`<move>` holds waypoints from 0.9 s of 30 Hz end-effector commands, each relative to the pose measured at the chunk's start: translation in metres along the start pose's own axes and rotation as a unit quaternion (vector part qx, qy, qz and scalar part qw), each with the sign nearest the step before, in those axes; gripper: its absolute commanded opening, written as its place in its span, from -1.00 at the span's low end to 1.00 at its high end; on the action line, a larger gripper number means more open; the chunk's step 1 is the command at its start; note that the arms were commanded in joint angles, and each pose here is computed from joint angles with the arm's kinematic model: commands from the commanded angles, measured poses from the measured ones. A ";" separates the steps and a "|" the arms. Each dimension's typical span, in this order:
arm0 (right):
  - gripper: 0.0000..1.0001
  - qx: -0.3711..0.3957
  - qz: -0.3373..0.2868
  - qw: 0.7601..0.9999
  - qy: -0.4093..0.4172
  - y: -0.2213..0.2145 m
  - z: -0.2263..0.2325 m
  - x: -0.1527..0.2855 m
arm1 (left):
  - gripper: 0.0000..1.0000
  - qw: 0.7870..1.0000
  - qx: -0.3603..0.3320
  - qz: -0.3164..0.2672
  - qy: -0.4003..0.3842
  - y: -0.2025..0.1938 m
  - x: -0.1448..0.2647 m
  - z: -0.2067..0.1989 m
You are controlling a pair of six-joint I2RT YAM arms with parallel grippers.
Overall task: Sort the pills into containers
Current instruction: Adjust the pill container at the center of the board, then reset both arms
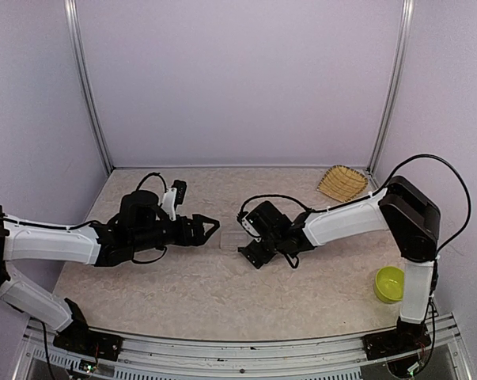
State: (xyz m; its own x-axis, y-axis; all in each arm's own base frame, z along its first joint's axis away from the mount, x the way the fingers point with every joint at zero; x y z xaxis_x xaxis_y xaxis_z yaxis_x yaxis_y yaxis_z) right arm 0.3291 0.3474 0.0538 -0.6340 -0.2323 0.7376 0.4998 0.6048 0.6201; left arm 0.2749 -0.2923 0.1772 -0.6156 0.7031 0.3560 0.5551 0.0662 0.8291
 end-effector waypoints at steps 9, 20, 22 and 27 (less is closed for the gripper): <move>1.00 -0.050 -0.037 0.998 0.032 0.002 -0.045 0.074 | 0.98 0.995 -0.056 -0.050 0.067 0.036 0.045 0.026; 1.00 -0.205 -0.120 0.971 0.022 -0.006 -0.144 0.121 | 0.98 0.988 -0.031 -0.088 0.127 0.055 0.088 0.083; 1.00 -0.232 -0.131 0.964 0.013 -0.011 -0.162 0.130 | 0.98 0.986 -0.026 -0.089 0.140 0.057 0.093 0.092; 1.00 -0.285 -0.173 0.941 -0.052 -0.023 -0.210 0.164 | 0.97 0.981 -0.015 -0.102 0.167 0.061 0.105 0.109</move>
State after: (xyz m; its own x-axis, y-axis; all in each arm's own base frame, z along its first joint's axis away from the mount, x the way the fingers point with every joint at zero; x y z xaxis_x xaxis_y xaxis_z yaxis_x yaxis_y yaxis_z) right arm 0.3367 0.1652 0.1907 -0.7897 -0.2979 0.5364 0.5316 0.1042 0.8406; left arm 0.3076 -0.1481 0.2225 -0.8586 0.4251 0.2864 0.3845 0.1647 0.9083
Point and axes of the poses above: each gripper's point midway between its finger pads, its own x axis back along the fingers, its own z axis along the line the jaws close on, y = z × x, the point moved 2 cm from there along x, back along the fingers, and after that the axes turned 4 degrees about -x, right-handed, at the moved point
